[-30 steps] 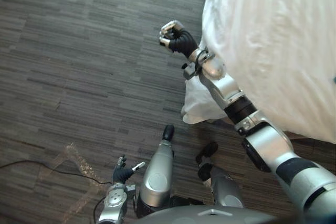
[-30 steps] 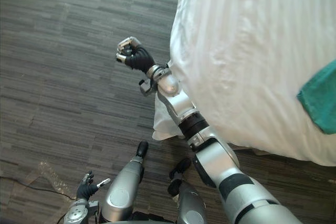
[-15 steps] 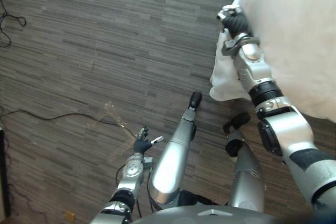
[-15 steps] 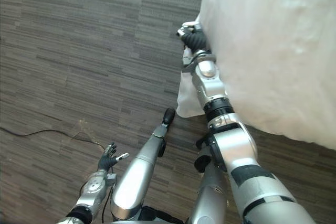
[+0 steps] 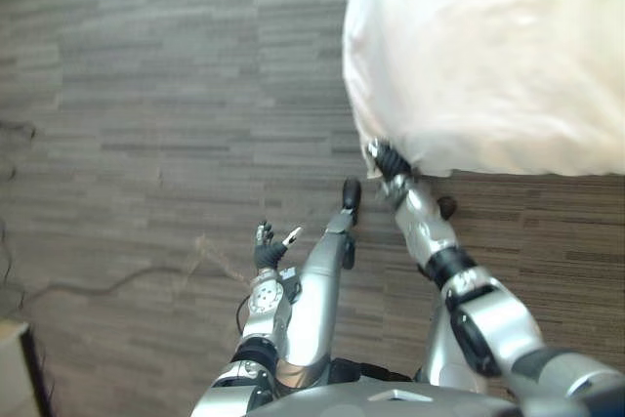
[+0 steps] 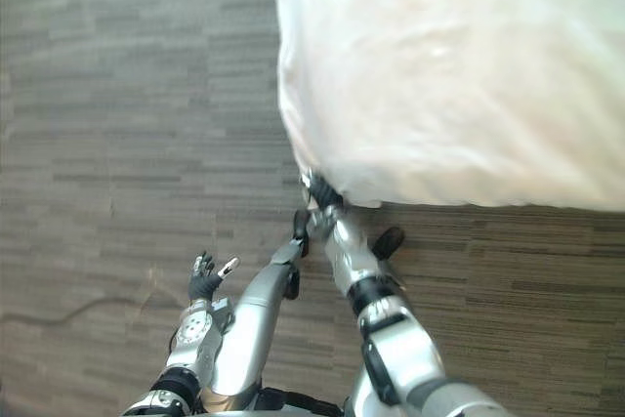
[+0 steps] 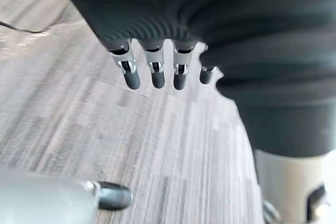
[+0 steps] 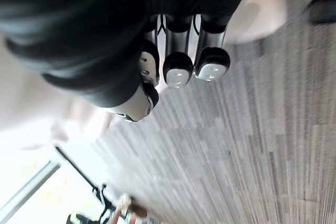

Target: Tidy the bed and pick cloth on bed and put in laundry

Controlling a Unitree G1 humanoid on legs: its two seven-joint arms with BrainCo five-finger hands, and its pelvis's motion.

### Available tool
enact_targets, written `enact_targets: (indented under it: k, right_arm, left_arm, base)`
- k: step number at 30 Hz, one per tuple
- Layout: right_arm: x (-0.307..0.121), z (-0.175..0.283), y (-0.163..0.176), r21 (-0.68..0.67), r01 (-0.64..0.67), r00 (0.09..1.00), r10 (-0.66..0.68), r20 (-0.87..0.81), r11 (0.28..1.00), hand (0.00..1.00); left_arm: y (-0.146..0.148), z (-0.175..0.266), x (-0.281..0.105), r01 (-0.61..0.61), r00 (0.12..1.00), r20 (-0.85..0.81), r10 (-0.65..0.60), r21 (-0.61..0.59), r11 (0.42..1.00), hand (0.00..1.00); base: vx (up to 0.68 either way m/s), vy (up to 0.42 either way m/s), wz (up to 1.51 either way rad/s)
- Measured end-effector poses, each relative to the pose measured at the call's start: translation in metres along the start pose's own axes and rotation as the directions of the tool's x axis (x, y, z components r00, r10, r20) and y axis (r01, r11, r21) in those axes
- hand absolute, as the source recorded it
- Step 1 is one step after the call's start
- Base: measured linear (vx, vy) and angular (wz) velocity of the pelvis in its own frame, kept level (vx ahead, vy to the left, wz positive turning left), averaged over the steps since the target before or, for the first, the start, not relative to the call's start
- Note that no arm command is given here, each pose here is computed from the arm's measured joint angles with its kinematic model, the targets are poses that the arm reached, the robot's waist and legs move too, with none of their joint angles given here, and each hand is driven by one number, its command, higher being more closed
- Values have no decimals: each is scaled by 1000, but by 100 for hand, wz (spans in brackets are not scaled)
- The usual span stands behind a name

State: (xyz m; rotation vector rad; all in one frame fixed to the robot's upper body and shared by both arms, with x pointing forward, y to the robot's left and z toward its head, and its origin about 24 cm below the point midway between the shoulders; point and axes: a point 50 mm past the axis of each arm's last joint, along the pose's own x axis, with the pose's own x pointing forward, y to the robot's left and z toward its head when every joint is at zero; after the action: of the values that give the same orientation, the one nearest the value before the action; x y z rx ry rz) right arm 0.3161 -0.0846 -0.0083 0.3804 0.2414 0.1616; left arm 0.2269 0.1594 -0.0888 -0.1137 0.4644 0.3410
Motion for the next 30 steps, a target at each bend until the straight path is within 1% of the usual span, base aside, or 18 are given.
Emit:
enact_targets:
  k: [1, 3, 5, 9, 11, 12, 14, 17, 19, 21, 22, 23, 24, 25, 26, 27, 29, 30]
  right_arm:
    - [-5, -9, -5, 6, 19, 999, -19, -25, 1000, 100]
    - [-32, -45, -32, 29, 121, 985, -116, -126, 992, 100]
    - [-54, -64, -54, 64, 200, 966, -186, -179, 978, 100]
    - [-87, -85, -85, 135, 317, 936, -287, -203, 939, 100]
    - [-117, -102, -106, 201, 423, 897, -379, -226, 883, 100]
    - [-122, -104, -109, 215, 441, 890, -394, -229, 871, 100]
    - [-159, -118, -126, 335, 521, 853, -470, -227, 785, 100]
    - [-191, -121, -145, 417, 558, 824, -539, -173, 718, 100]
    - [-197, -116, -150, 440, 544, 825, -550, -126, 715, 100]
    - [-193, -102, -151, 466, 468, 854, -519, -22, 750, 100]
    - [-185, -89, -149, 465, 402, 877, -478, 52, 789, 100]
    - [-181, -85, -148, 463, 377, 884, -460, 78, 802, 100]
    - [-164, -64, -138, 446, 264, 911, -373, 177, 855, 100]
    - [-159, -58, -134, 439, 232, 916, -347, 202, 868, 100]
    - [-145, -43, -123, 417, 139, 931, -262, 255, 898, 100]
    - [-140, -39, -118, 412, 110, 934, -236, 267, 904, 100]
    - [-117, -26, -95, 381, -38, 953, -81, 290, 924, 100]
    - [-114, -25, -90, 375, -64, 956, -51, 288, 925, 100]
  left_arm:
    - [2, -1, 0, 0, 1000, -4, 1, 17, 1000, 0]
    - [10, -7, -1, 3, 1000, -27, 0, 85, 996, 0]
    - [15, -12, -3, 1, 999, -38, 4, 119, 993, 0]
    - [27, -27, -11, -3, 997, -81, 17, 168, 986, 0]
    - [44, -49, -24, -21, 985, -161, 57, 216, 976, 0]
    - [46, -52, -26, -21, 983, -174, 62, 228, 974, 0]
    - [60, -72, -39, -23, 962, -255, 99, 286, 958, 0]
    - [74, -92, -54, -19, 925, -358, 130, 297, 955, 0]
    - [77, -95, -56, -10, 915, -384, 125, 286, 958, 0]
    - [80, -99, -58, -12, 901, -416, 123, 258, 966, 0]
    - [80, -100, -59, -4, 898, -423, 118, 259, 966, 0]
    - [80, -100, -59, -2, 898, -424, 116, 261, 965, 0]
    - [81, -101, -60, 0, 897, -426, 116, 264, 965, 0]
    - [81, -100, -60, 3, 898, -424, 115, 268, 963, 0]
    - [80, -100, -60, 11, 900, -421, 111, 277, 961, 0]
    - [80, -100, -60, 12, 900, -421, 110, 278, 961, 0]
    - [80, -100, -61, 16, 905, -412, 105, 281, 960, 0]
    - [80, -99, -61, 21, 907, -409, 102, 285, 958, 0]
  base:
    - [59, 12, -40]
    - [77, 6, -32]
    - [98, 15, -19]
    - [127, 15, -36]
    - [190, -5, -28]
    - [165, -13, -29]
    - [152, -12, -32]
    - [127, -7, -14]
    - [85, 0, -14]
    - [-15, 5, -16]
    - [-43, 4, -2]
    - [-39, 11, 5]
    - [-10, 9, 7]
    - [-26, 15, 14]
    - [-16, 7, 12]
    - [-32, 9, 16]
    - [-35, 2, 18]
    - [-36, 3, 24]
